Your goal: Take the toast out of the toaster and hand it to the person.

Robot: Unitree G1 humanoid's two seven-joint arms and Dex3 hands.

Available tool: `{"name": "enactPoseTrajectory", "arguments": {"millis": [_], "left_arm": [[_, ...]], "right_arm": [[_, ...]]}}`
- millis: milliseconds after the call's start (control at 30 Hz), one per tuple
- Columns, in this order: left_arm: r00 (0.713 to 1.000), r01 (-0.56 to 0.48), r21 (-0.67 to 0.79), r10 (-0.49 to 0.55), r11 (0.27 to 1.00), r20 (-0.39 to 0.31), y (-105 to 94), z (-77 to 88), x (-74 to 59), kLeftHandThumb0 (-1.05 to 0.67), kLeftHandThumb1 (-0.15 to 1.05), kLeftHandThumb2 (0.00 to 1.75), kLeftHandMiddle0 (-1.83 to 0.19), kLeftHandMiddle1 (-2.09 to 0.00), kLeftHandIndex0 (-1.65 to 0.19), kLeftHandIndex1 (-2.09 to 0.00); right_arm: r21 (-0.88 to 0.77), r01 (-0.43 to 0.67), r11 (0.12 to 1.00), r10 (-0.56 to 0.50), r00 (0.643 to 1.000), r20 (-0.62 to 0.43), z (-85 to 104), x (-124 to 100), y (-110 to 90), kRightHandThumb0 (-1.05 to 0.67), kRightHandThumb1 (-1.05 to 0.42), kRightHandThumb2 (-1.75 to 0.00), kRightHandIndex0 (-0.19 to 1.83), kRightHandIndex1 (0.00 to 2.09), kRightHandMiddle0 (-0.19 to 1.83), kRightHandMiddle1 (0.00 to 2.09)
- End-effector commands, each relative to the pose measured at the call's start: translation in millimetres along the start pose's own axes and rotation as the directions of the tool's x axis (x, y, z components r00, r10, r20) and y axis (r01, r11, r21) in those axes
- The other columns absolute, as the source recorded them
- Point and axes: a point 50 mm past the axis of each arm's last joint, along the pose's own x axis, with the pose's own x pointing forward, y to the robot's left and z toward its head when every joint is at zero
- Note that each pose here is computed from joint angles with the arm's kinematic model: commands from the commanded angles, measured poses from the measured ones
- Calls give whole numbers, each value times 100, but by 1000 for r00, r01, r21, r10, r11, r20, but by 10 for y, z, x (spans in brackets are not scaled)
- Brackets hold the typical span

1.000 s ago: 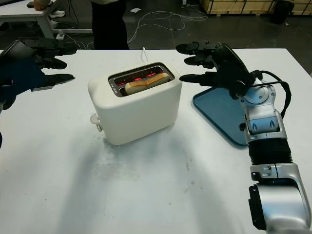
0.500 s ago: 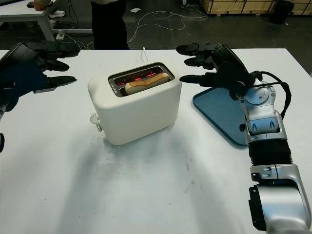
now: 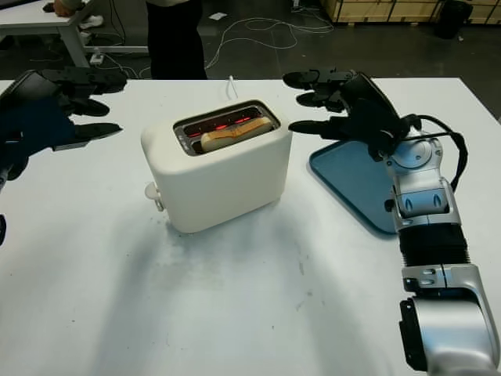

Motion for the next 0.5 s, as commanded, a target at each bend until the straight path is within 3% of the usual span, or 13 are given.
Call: {"name": "enactPoseTrajectory", "arguments": {"millis": [0, 467], "left_arm": [[1000, 0, 13, 0, 1000, 15, 20, 31, 4, -29, 92, 1, -38, -64, -58, -4], [1000, 1, 15, -2, 1000, 17, -5, 6, 10, -33, 92, 2, -38, -67, -59, -4]], "right_arm": [[13, 4, 1000, -4, 1000, 1, -5, -10, 23, -75, -85, 0, 51, 24, 60, 0], [16, 8, 1000, -8, 1000, 7, -10, -16, 19, -74, -85, 0, 51, 23, 60, 0]]}}
